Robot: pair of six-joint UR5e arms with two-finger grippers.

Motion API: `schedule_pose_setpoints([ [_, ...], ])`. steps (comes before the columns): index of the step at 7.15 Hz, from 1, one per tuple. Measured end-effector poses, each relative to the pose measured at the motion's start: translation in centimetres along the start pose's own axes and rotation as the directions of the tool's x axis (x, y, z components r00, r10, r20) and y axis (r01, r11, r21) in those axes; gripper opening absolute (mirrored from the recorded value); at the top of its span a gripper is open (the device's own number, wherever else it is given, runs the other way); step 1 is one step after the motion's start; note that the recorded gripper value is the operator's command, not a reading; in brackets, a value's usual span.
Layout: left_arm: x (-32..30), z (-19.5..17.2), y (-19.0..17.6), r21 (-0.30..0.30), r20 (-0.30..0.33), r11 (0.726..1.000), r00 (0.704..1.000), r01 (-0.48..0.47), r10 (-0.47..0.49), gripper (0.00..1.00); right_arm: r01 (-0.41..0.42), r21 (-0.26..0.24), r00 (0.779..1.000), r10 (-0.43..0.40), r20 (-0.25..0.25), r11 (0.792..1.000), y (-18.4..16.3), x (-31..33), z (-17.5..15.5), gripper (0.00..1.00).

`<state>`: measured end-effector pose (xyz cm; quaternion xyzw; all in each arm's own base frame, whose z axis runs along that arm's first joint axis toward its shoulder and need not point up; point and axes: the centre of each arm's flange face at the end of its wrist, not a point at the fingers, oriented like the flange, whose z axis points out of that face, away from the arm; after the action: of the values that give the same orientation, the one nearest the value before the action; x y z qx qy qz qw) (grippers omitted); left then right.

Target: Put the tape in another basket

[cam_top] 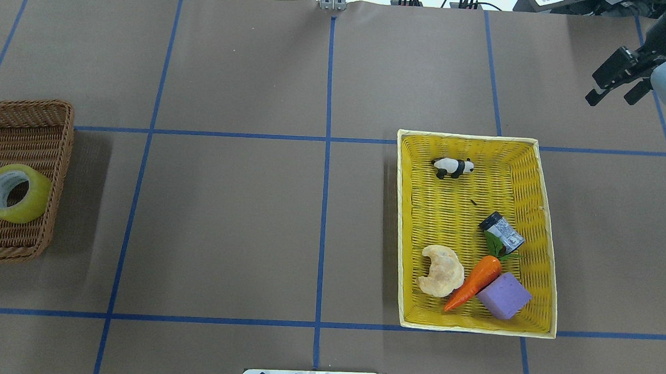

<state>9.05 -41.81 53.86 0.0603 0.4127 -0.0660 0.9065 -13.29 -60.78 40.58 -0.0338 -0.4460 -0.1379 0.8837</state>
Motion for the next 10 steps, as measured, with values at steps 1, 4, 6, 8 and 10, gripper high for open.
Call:
schedule_pose_setpoints([
  [1, -1.2, -1.0, -0.5, -0.006, 0.006, 0.999, 0.999, -0.054, 0.054, 0.98, 0.017, 0.018, 0.999, -0.016, -0.043, 1.000, -0.1, 0.1, -0.2, 0.97],
  [4, -3.5, -2.0, -1.3, -0.043, 0.039, 0.977, 0.977, -0.207, 0.209, 0.98, 0.016, 0.076, 0.993, -0.006, -0.122, 0.997, 0.7, 1.6, 0.4, 0.99],
  [6, -2.7, -2.2, -2.7, -0.062, 0.045, 0.975, 0.976, -0.212, 0.215, 0.98, 0.001, 0.083, 0.991, 0.010, -0.131, 0.997, 4.7, 4.8, 2.2, 1.00],
  [8, -1.8, -2.3, -3.8, -0.068, 0.047, 0.976, 0.976, -0.207, 0.211, 0.98, -0.010, 0.104, 0.991, 0.024, -0.134, 0.994, 8.7, 9.0, 3.1, 1.00],
  [10, -1.1, -2.5, -4.6, -0.060, 0.044, 0.975, 0.975, -0.214, 0.217, 0.98, 0.009, 0.135, 0.989, 0.012, -0.150, 0.991, 12.5, 13.4, 4.8, 1.00],
])
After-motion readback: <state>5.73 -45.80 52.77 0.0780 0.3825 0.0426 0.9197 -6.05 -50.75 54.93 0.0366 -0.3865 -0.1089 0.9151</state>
